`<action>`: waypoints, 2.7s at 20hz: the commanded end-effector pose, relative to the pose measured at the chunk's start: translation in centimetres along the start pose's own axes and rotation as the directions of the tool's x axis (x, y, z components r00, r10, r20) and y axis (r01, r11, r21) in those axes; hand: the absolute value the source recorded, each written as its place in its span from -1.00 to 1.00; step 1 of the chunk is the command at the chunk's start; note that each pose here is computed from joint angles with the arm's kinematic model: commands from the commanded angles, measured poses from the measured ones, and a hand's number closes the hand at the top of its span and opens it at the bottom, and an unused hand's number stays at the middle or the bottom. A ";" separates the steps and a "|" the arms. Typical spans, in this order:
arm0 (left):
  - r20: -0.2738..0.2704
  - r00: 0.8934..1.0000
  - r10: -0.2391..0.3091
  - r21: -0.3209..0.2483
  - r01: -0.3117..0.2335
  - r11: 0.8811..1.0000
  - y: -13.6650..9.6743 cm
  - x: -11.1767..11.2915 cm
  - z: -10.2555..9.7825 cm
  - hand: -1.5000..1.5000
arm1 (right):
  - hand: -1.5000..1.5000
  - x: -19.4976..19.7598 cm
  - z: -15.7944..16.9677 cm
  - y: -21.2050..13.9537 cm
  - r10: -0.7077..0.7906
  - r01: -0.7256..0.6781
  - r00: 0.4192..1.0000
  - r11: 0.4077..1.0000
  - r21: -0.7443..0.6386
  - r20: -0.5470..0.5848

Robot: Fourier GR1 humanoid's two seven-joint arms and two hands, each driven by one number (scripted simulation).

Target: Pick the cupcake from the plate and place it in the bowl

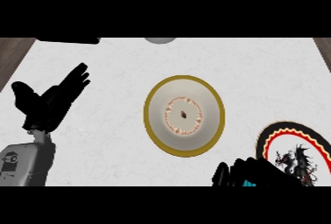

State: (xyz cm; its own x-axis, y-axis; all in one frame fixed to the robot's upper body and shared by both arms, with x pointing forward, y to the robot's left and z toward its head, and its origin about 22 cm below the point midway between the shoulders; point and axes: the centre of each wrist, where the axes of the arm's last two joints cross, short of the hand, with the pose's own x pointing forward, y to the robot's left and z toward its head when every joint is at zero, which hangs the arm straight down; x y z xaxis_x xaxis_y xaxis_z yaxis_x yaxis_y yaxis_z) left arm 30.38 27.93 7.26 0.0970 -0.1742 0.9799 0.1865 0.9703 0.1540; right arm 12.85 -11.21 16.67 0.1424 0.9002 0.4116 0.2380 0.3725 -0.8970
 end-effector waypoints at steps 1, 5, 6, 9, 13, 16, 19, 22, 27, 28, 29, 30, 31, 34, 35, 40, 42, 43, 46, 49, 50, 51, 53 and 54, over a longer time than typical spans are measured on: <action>0.001 1.000 0.002 0.002 -0.002 1.000 -0.1 -0.7 0.2 0.00 | 1.00 1.3 -4.8 2.1 -0.047 0.048 0.983 0.999 0.000 -0.175; 0.009 1.000 -0.001 -0.009 0.001 1.000 0.4 0.3 -0.1 0.00 | 1.00 2.1 -10.7 2.6 -0.086 0.091 0.981 0.996 0.021 -0.171; 0.009 1.000 0.007 -0.007 -0.007 1.000 0.1 0.5 -0.8 0.00 | 1.00 2.3 -11.9 3.1 -0.104 0.115 0.977 0.992 0.050 -0.184; 0.002 1.000 0.005 -0.016 -0.005 1.000 -0.6 -1.4 -0.1 0.00 | 1.00 2.6 -15.9 5.3 -0.142 0.163 0.973 0.981 0.109 -0.180; -0.008 1.000 0.003 -0.005 -0.003 1.000 -1.2 0.0 -0.2 0.00 | 1.00 3.8 -20.3 8.1 -0.114 0.148 0.975 0.973 0.177 -0.190; -0.006 1.000 0.015 -0.012 -0.015 1.000 -0.8 -0.7 -0.8 0.00 | 1.00 1.9 -21.4 9.3 -0.298 0.359 0.897 0.923 0.142 -0.328; 0.006 1.000 0.003 -0.030 -0.002 1.000 -0.5 -0.5 -1.0 0.00 | -1.00 2.9 -23.2 9.3 -0.426 0.485 0.832 0.870 0.092 -0.357; 0.006 1.000 -0.015 0.003 0.015 1.000 1.0 -1.0 -0.4 0.00 | -1.00 2.0 -23.4 12.4 -0.483 0.521 0.817 0.852 0.044 -0.315; -0.003 1.000 -0.013 -0.014 0.013 1.000 -0.2 0.3 -0.6 0.00 | -1.00 2.9 -25.7 13.7 -0.517 0.524 0.831 0.851 -0.023 -0.204; 0.012 1.000 -0.004 0.011 0.004 1.000 -0.6 0.2 -0.1 0.00 | -1.00 3.3 -25.4 14.3 -0.517 0.520 0.835 0.853 -0.037 -0.187; -0.003 1.000 -0.001 -0.004 0.001 1.000 0.3 -1.0 0.0 0.00 | -1.00 1.9 -25.5 15.5 -0.496 0.494 0.851 0.868 -0.058 -0.174; -0.024 1.000 0.014 0.011 -0.014 1.000 0.5 -2.1 0.3 0.00 | -1.00 3.0 -26.5 14.5 -0.495 0.490 0.854 0.869 -0.073 -0.158; -0.008 1.000 0.008 0.032 -0.008 0.999 0.8 0.3 -0.7 0.00 | -1.00 2.7 -26.5 14.5 -0.522 0.509 0.838 0.853 -0.115 -0.159; -0.023 1.000 0.011 0.039 -0.010 0.999 1.3 -0.2 0.1 0.00 | -1.00 2.7 -26.9 14.6 -0.536 0.511 0.826 0.842 -0.172 -0.171; -0.010 1.000 0.022 0.018 -0.022 1.000 1.9 0.4 1.1 0.00 | -1.00 2.8 -28.0 13.6 -0.521 0.490 0.836 0.850 -0.194 -0.172; -0.041 0.999 0.019 0.072 -0.016 0.997 3.0 -1.7 1.7 0.00 | -1.00 -0.8 -26.3 13.4 -0.556 0.492 0.812 0.815 -0.306 -0.177; -0.060 0.998 0.030 0.081 -0.025 0.996 1.1 -1.7 3.0 0.00 | -1.00 -1.7 -25.1 11.3 -0.547 0.497 0.824 0.823 -0.275 -0.146; -0.050 0.998 0.028 0.092 -0.023 0.995 3.3 -1.9 2.2 0.00 | -1.00 -1.3 -24.1 10.9 -0.551 0.506 0.824 0.820 -0.268 -0.131; -0.074 0.997 0.036 0.106 -0.028 0.994 2.3 -1.1 2.0 0.00 | -1.00 -4.2 -22.5 8.8 -0.479 0.462 0.877 0.859 -0.221 -0.030; -0.079 0.996 0.031 0.124 -0.021 0.992 3.7 -3.2 3.1 0.00 | -1.00 -3.8 -18.2 7.9 -0.535 0.539 0.842 0.827 -0.160 0.069; -0.072 0.997 0.039 0.118 -0.031 0.993 1.7 -3.5 3.1 0.00 | -1.00 -4.8 -16.9 7.6 -0.526 0.532 0.847 0.836 -0.134 0.084; -0.056 0.998 0.025 0.108 -0.018 0.994 1.6 -2.7 2.9 0.00 | -1.00 -5.2 -15.2 7.2 -0.540 0.544 0.839 0.824 -0.159 0.069; -0.057 0.998 0.036 0.103 -0.030 0.994 2.5 -2.0 2.6 0.00 | -1.00 -5.4 -13.5 4.0 -0.564 0.579 0.815 0.802 -0.146 0.129; -0.059 0.998 0.026 0.101 -0.020 0.995 1.9 -2.0 2.8 0.00 | -1.00 -5.3 -11.7 4.0 -0.609 0.626 0.779 0.768 -0.135 0.148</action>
State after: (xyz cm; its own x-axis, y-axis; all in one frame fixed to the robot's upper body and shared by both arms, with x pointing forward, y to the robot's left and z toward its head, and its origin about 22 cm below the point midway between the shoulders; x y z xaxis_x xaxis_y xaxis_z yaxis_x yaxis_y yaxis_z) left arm 27.95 30.94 5.63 0.1630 -0.1571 0.9740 0.0782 0.9862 0.1460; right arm 29.42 -16.81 11.33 -0.0880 0.5584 0.8249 0.4358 0.7662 -0.4722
